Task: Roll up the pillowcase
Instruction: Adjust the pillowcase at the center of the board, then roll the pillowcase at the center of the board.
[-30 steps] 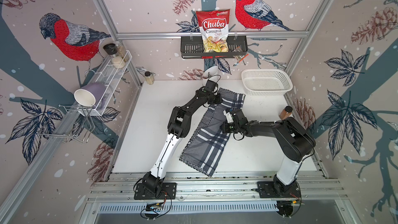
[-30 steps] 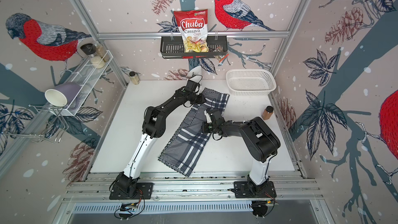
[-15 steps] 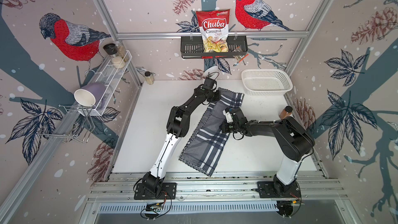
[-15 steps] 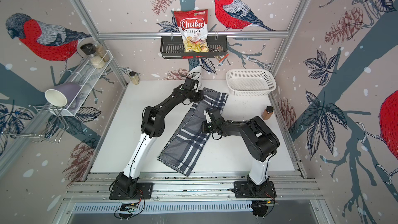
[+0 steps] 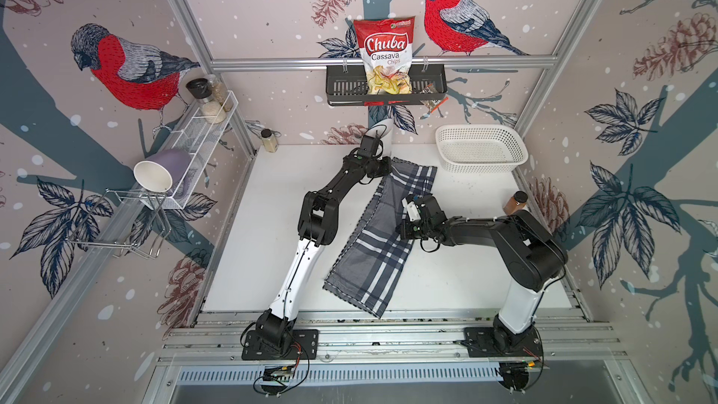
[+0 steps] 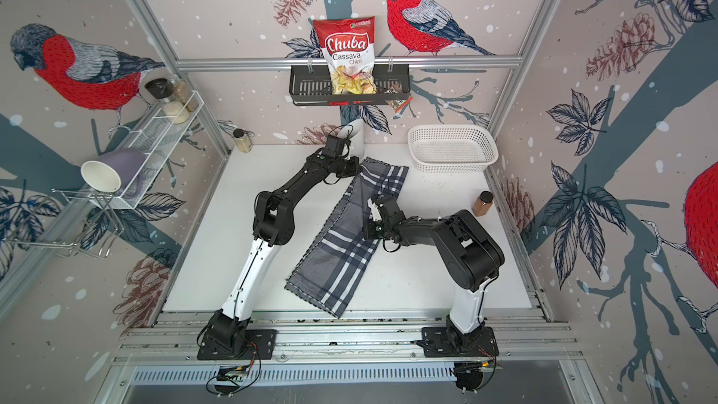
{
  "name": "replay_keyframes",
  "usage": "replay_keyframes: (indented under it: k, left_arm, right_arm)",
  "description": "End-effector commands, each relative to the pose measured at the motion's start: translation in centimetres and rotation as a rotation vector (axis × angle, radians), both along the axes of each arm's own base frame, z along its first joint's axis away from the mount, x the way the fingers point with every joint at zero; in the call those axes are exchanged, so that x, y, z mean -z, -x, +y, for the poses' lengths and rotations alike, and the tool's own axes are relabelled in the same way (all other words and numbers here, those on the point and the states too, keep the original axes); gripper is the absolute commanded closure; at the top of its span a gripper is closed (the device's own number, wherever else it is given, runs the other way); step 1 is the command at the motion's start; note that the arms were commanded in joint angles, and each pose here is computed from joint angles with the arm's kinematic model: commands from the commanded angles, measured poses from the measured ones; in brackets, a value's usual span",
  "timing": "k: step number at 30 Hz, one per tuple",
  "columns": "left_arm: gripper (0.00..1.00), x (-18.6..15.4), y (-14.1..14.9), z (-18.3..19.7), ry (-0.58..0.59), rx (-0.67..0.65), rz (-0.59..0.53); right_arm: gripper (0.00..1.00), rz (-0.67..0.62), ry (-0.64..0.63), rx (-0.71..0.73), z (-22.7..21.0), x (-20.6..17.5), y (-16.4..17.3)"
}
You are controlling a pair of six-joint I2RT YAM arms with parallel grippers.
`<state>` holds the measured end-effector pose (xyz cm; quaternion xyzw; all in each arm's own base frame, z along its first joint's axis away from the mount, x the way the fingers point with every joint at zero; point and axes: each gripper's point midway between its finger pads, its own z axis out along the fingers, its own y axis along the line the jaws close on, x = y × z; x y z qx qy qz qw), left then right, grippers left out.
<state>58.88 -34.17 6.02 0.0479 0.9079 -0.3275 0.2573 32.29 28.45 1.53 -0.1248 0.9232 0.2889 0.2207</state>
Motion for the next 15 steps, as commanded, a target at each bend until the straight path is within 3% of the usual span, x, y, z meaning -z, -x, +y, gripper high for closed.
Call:
replay_keyframes:
  k: [1,5,9,15]
  left_arm:
    - [0.22,-1.6,-1.0,-0.2,0.019,0.024,-0.08]
    - [0.19,-5.3,-0.9,1.2,-0.029,-0.001,-0.125]
    - [0.24,-9.8,1.0,4.0,-0.069,-0.062,-0.161]
    - [0.27,-10.1,8.7,8.6,-0.1,-0.128,-0.134]
  right_arm:
    - [1.0,0.14,0.126,-0.005,-2.0,3.1,2.8]
    - [1.0,0.146,0.131,-0.023,-1.6,3.3,2.7]
    - [1.0,0.138,0.133,-0.055,-1.0,3.3,2.4]
    - [0.92,0.113,0.146,0.001,-2.0,2.9,-0.7]
